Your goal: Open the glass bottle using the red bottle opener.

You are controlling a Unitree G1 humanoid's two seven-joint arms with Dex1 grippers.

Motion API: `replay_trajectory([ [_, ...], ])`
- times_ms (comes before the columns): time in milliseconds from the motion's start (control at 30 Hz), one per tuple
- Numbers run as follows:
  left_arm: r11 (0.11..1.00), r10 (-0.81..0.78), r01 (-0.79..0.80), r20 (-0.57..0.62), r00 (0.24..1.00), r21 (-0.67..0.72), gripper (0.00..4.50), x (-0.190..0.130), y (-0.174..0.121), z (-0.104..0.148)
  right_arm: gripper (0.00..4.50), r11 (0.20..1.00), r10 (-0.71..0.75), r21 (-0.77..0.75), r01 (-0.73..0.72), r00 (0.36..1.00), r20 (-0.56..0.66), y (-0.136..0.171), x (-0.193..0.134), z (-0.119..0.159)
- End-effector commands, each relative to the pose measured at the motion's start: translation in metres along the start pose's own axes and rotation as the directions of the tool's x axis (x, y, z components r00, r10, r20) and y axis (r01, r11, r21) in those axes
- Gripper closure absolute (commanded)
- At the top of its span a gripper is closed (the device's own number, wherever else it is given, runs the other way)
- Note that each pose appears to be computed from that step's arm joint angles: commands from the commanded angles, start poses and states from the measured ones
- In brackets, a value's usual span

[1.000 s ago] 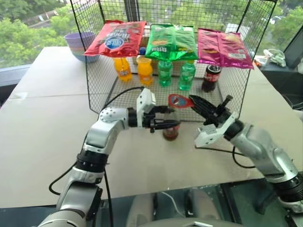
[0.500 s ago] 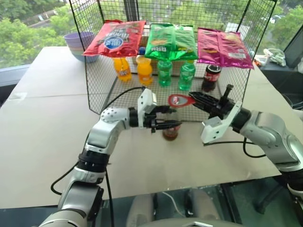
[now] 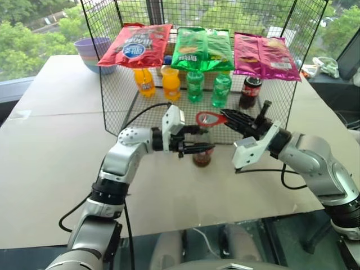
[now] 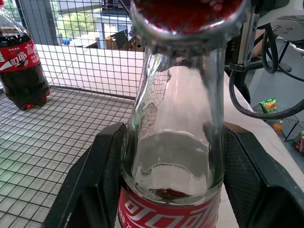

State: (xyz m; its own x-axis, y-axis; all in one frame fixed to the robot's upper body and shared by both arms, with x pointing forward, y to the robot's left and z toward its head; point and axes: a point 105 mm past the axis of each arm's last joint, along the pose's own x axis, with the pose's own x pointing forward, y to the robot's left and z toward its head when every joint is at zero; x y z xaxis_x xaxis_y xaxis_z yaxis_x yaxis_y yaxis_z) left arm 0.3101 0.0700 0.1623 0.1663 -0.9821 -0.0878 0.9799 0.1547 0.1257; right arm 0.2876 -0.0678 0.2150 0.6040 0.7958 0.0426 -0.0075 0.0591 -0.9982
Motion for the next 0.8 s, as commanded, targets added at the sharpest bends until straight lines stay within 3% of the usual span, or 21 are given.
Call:
replay_trajectory([
  [33,1.0,-0.014,0.014,0.019,1.0,0.021,2.19,0.0,-0.001,0.007,4.5,0.998,-0.049,0.028,0.05,0.998,-0.041,-0.013,-0.004,-0.005],
  [233,1.0,-0.011,0.01,0.023,1.0,0.021,2.19,0.001,-0.002,0.01,4.5,0.991,-0.111,0.07,0.118,0.989,-0.097,-0.029,-0.008,-0.011],
  [400,1.0,-0.008,0.007,0.023,1.0,0.02,2.19,0.001,-0.003,0.011,4.5,0.936,-0.189,0.266,0.232,0.966,-0.179,-0.04,-0.017,-0.014],
  [500,1.0,-0.002,0.002,0.025,1.0,0.021,2.19,0.0,-0.002,0.012,4.5,0.747,-0.145,0.606,0.272,0.957,-0.251,-0.021,-0.028,-0.013],
  [600,1.0,0.001,-0.002,0.027,1.0,0.021,2.19,-0.001,-0.002,0.012,4.5,0.474,-0.017,0.852,0.223,0.97,-0.244,0.014,-0.039,0.001],
  [800,0.999,0.014,-0.015,0.04,0.999,0.029,2.19,-0.001,-0.003,0.014,4.5,-0.019,0.191,0.946,0.323,0.93,-0.314,0.077,-0.062,0.004],
])
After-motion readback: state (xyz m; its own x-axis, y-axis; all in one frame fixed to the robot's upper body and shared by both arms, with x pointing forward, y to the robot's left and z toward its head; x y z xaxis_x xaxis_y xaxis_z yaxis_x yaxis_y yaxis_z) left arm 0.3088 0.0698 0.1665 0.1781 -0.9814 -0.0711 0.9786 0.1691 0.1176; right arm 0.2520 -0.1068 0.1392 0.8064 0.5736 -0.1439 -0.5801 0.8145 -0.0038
